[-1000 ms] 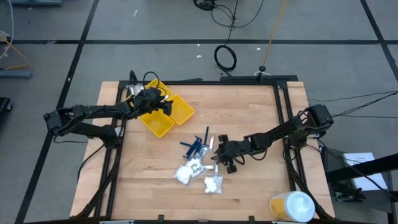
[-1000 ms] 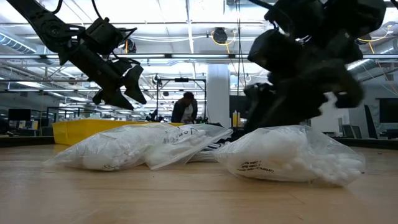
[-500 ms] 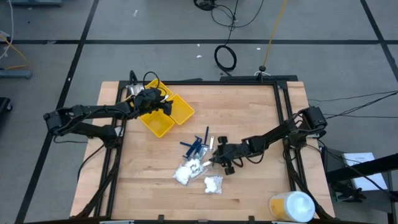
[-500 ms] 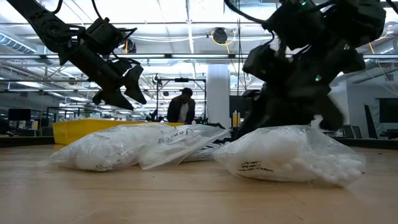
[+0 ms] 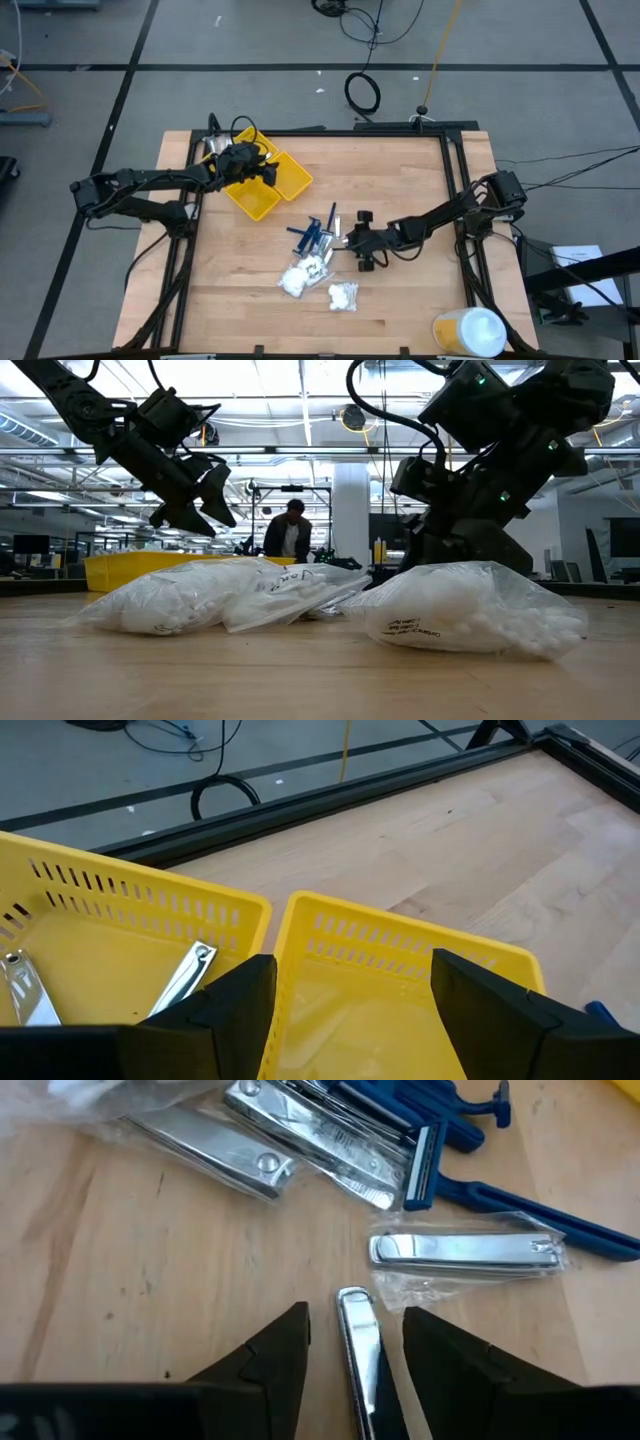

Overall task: Pick & Place Travel size toiletries
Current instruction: Put the silver nail cutter into the top yellow bin

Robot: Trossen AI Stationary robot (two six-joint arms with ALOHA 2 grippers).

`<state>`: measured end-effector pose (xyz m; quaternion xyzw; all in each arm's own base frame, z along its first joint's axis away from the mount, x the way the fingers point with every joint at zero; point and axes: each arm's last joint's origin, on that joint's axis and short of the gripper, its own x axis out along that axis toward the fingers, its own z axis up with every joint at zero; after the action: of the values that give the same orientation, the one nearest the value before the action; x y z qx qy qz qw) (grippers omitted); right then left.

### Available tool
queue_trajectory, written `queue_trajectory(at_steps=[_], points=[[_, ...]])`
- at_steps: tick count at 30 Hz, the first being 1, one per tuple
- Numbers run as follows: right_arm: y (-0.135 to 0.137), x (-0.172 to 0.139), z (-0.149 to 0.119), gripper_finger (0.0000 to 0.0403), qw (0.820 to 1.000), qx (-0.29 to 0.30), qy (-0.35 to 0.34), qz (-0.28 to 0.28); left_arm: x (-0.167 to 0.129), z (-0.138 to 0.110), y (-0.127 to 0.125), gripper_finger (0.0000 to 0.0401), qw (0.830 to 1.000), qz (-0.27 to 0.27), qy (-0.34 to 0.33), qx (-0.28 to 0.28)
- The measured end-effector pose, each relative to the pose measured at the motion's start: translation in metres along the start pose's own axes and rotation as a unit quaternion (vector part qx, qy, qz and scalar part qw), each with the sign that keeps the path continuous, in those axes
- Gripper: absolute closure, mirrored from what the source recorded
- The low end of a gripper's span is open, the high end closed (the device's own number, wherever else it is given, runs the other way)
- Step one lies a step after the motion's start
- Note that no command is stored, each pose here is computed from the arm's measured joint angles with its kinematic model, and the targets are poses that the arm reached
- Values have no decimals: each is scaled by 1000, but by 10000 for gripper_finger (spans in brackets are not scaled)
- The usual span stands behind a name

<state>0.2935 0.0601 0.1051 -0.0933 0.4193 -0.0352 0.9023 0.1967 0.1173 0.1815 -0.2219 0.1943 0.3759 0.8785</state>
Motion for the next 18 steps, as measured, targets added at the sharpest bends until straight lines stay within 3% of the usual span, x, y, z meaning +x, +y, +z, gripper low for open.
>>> queue_trajectory(at_steps=[11, 18], points=[[-10, -21, 0, 249, 999, -18, 34, 9, 0, 0, 0, 139, 1000, 0, 0, 0], [-25, -22, -4, 250, 997, 8, 52, 53, 0, 0, 0, 139, 1000, 0, 0, 0]])
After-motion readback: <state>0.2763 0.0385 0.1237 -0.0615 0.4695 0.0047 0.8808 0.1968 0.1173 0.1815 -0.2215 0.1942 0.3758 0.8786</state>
